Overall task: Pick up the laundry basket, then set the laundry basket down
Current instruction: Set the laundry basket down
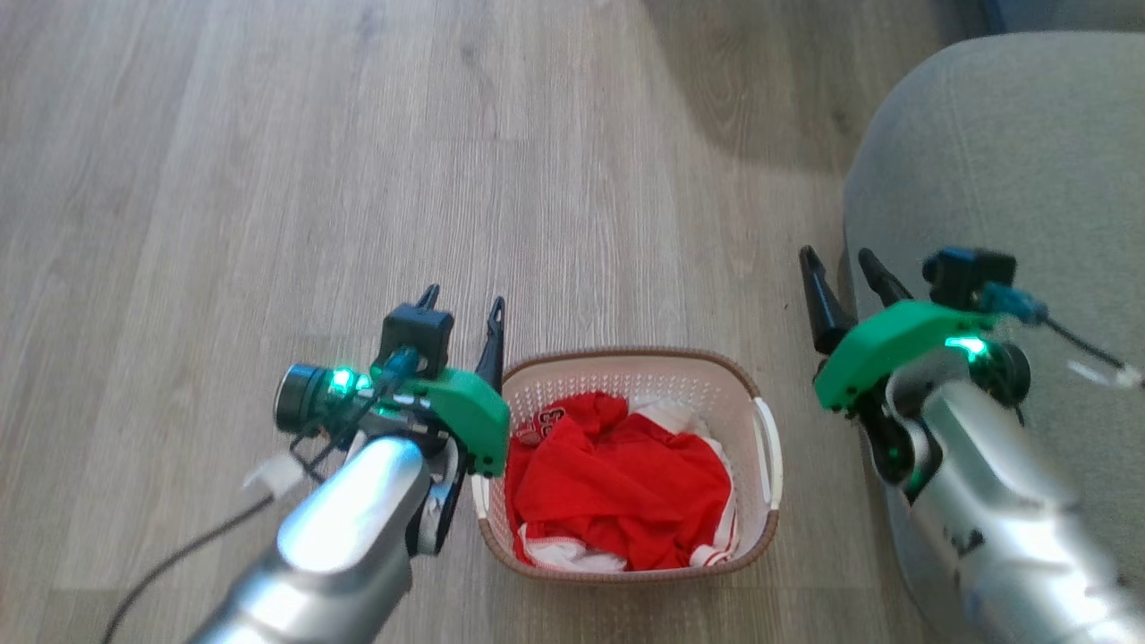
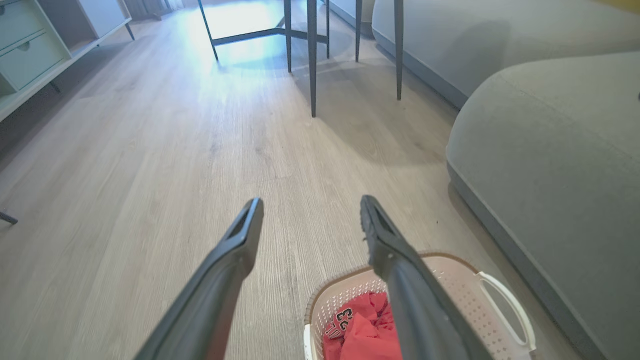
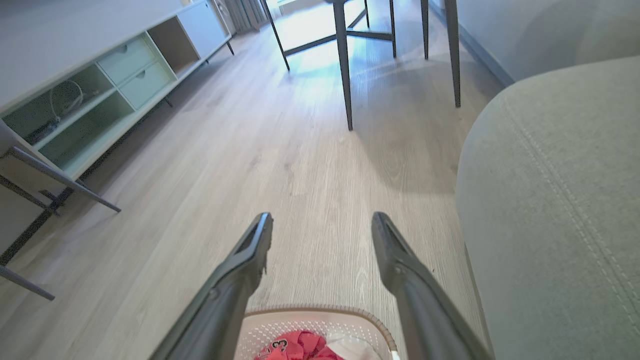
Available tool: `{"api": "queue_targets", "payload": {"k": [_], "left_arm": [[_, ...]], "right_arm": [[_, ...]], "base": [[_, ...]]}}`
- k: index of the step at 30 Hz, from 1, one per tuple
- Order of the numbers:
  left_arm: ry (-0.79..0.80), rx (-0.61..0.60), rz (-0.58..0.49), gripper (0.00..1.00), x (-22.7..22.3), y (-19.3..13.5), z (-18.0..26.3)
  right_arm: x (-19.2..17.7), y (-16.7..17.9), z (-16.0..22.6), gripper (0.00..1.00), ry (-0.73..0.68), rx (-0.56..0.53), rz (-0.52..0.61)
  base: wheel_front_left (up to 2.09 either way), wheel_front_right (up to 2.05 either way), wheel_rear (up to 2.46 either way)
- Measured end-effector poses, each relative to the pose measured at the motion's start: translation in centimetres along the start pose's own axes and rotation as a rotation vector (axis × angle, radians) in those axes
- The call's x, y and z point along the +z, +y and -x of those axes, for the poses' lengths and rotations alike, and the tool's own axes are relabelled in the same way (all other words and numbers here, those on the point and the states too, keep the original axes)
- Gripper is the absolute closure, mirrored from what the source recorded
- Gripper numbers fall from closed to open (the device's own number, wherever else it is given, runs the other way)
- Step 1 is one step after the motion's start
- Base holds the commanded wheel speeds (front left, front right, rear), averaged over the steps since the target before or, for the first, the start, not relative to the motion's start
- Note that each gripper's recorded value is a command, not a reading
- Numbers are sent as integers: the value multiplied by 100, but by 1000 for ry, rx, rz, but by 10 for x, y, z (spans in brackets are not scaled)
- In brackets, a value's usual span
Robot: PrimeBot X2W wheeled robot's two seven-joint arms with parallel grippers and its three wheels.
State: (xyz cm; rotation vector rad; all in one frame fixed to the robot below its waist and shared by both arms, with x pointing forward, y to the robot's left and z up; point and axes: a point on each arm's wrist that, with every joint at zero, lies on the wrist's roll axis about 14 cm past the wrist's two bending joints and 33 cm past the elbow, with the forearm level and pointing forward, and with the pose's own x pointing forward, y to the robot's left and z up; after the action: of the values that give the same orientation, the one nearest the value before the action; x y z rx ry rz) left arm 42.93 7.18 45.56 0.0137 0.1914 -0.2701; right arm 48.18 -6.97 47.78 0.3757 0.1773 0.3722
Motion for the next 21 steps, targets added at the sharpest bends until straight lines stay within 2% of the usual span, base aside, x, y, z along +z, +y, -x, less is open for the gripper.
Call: {"api": "queue_targets", "payload": {"k": [3, 7, 11, 16, 21], "left_arm": [[-133, 24, 36, 0, 33, 0, 12], [-302, 49, 31, 0, 77, 5, 29], [-402, 86, 25, 0, 97, 11, 49], [-422, 117, 73, 0, 95, 14, 65], [-412, 103, 103, 0, 87, 15, 74]], "right_arm": [[13, 10, 15, 0, -79, 13, 11], [32, 27, 30, 0, -187, 35, 1], [48, 33, 46, 0, -267, 37, -4], [67, 27, 63, 0, -355, 5, 27], [59, 8, 82, 0, -351, -68, 55]], "base": [[0, 0, 0], [0, 0, 0], [0, 0, 0], [0, 0, 0], [0, 0, 0]]}}
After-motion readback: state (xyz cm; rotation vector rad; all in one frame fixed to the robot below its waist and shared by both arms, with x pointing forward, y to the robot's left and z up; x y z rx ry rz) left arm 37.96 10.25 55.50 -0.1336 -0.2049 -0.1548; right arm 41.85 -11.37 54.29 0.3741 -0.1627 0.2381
